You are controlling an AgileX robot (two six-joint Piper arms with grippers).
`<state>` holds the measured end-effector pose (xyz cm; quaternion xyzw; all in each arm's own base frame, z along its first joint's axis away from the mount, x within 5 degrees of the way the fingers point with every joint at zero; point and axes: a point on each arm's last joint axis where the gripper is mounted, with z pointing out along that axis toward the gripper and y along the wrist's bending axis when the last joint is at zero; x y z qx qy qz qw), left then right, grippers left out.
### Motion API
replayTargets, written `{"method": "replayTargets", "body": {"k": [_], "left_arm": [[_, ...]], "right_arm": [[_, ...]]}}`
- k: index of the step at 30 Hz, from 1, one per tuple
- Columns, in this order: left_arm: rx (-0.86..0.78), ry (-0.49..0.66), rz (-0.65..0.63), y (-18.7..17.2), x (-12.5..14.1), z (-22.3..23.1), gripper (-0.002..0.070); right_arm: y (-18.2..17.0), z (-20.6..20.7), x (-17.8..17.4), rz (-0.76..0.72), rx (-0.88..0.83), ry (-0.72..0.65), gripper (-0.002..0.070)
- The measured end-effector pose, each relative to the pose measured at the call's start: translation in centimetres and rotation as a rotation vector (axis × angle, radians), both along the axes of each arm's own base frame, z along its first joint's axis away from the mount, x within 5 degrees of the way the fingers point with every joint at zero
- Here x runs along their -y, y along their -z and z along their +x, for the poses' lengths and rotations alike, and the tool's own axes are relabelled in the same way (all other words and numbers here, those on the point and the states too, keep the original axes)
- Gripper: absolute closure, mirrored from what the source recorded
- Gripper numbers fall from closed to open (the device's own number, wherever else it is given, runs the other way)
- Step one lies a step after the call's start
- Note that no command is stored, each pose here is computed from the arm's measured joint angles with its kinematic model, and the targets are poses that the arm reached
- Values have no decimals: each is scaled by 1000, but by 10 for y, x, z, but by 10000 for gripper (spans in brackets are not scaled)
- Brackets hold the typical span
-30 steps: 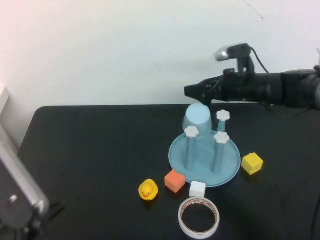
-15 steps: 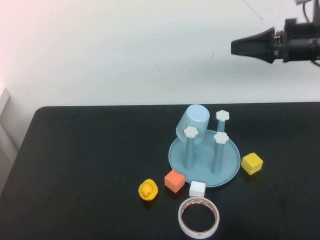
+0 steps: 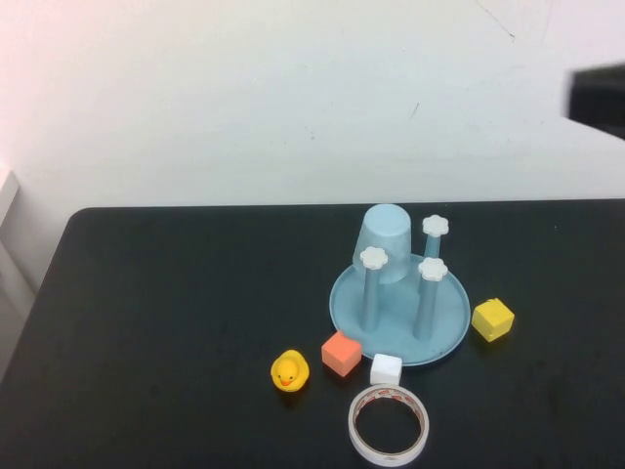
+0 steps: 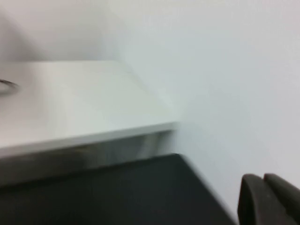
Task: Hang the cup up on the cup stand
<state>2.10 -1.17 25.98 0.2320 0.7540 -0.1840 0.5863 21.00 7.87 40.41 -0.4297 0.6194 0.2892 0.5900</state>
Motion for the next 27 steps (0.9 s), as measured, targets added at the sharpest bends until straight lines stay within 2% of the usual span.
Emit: {"method": "replayTargets", "body": {"k": [6,10,13,17,22,27], "left_arm": [[-1,0,1,0,0,0,676],[0,0,0,0,0,0,676],[0,0,0,0,0,0,676],[0,0,0,0,0,0,676],[1,0,-2,0,0,0,676],[1,0,-2,0,0,0,676]], "right_arm": [[3,-94,15,-26,236,265,670],[16,-152,27,32,395,448,671],[26,-183,33,72,458,529,674],[38,-209,36,63,478,568,675],[48,-224,39,-37,523,597,675],[59,-227,33,-90,434,518,675]]}}
